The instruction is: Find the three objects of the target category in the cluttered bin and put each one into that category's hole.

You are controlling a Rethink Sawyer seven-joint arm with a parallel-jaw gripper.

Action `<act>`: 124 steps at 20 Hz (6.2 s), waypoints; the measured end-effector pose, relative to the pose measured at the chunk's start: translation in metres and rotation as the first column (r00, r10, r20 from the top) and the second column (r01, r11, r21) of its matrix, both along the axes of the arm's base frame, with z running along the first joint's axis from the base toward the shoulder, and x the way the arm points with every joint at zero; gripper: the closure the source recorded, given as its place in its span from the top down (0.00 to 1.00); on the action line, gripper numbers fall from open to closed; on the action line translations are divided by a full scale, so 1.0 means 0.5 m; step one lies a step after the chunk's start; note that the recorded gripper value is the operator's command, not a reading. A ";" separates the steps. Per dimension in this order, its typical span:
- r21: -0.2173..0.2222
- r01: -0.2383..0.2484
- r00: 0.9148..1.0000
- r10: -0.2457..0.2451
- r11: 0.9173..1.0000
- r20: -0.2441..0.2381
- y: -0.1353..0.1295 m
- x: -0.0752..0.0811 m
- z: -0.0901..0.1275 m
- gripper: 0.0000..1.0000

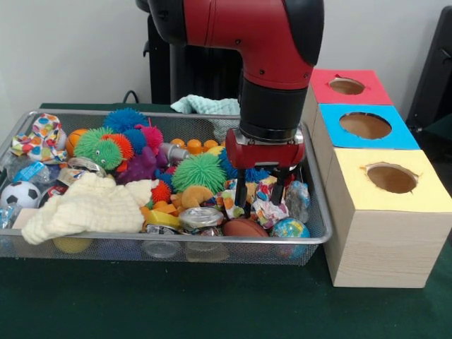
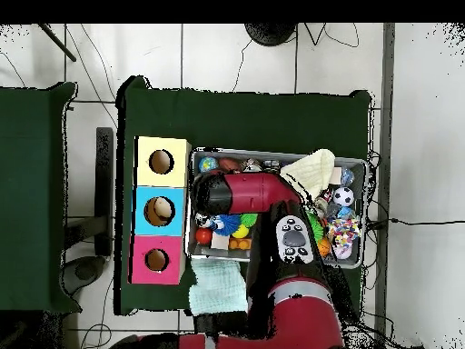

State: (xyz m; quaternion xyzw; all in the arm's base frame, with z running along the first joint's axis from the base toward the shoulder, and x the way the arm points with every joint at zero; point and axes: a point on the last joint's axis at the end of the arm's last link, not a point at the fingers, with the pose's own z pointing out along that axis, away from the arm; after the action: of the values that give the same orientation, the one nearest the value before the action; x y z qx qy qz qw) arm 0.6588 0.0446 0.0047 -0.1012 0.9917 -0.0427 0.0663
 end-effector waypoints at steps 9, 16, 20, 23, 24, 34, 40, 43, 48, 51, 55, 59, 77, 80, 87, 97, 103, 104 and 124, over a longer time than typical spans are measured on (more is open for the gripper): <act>0.014 0.026 1.000 -0.026 1.000 -0.007 -0.018 -0.001 -0.007 1.00; 0.050 0.050 0.999 -0.049 0.997 -0.017 -0.016 -0.002 -0.013 0.00; 0.114 0.100 0.995 -0.096 0.989 -0.038 -0.012 0.001 -0.021 0.00; 0.148 0.134 0.990 -0.126 0.980 -0.068 -0.016 0.002 -0.027 0.00; 0.164 0.154 0.986 -0.141 0.974 -0.090 -0.019 0.002 -0.029 0.00; 0.215 0.194 0.975 -0.162 0.957 -0.155 -0.016 0.001 -0.030 0.00; 0.232 0.185 0.975 -0.149 0.955 -0.165 0.007 -0.006 -0.032 1.00; 0.241 0.186 0.973 -0.144 0.953 -0.180 0.016 -0.012 -0.033 1.00; 0.257 0.198 0.968 -0.146 0.946 -0.205 0.018 -0.013 -0.032 1.00; 0.265 0.203 0.965 -0.148 0.943 -0.214 0.017 -0.013 -0.032 1.00; 0.270 0.206 0.965 -0.149 0.941 -0.217 0.016 -0.012 -0.034 1.00; 0.271 0.206 0.965 -0.149 0.940 -0.216 0.016 -0.009 -0.037 1.00; 0.260 0.139 0.976 -0.087 0.956 -0.201 0.059 -0.016 -0.036 0.00; 0.252 0.122 0.978 -0.073 0.960 -0.195 0.062 -0.017 -0.035 0.00; 0.225 0.091 0.983 -0.052 0.970 -0.176 0.080 -0.014 -0.010 0.00; 0.136 -0.016 0.995 0.029 0.991 -0.096 0.153 -0.016 0.115 0.00; 0.092 -0.028 0.998 0.032 0.995 -0.045 0.146 -0.006 0.184 0.00; 0.090 -0.029 0.999 0.033 0.996 -0.041 0.145 -0.005 0.188 0.00; -0.060 -0.097 0.968 0.109 0.993 0.228 0.113 0.026 0.246 0.00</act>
State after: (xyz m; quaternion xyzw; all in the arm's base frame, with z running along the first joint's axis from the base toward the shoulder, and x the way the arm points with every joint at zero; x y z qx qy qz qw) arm 0.6716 0.1011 0.1276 -0.1485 0.9694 -0.0747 0.1808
